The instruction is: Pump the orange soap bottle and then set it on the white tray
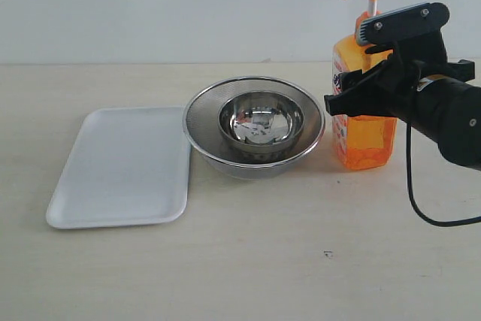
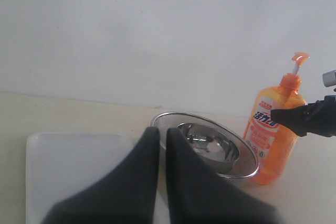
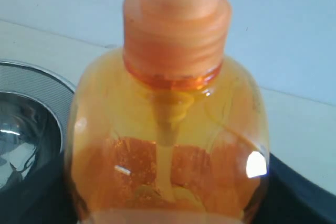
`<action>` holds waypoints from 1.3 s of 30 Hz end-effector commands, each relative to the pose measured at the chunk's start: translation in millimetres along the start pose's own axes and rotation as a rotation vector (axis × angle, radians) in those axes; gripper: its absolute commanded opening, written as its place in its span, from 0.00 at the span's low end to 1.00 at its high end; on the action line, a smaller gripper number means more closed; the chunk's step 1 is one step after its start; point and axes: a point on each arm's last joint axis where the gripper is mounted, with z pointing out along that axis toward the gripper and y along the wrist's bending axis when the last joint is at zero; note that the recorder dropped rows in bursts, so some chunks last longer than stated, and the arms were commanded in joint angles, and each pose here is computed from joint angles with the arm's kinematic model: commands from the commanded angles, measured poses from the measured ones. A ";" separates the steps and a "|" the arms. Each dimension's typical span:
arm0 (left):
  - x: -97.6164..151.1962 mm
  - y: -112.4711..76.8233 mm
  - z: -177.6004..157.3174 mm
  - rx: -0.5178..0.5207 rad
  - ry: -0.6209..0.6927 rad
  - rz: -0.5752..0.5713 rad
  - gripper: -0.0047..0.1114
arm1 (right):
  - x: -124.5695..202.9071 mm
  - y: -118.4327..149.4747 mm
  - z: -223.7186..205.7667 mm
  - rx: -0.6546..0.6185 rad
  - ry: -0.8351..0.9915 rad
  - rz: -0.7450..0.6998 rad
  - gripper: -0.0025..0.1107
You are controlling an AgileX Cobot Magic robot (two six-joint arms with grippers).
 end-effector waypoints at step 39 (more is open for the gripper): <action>1.2 -0.8 -0.2 0.014 0.003 -0.013 0.08 | -7.5 -7.9 -1.0 0.080 -0.063 0.173 0.02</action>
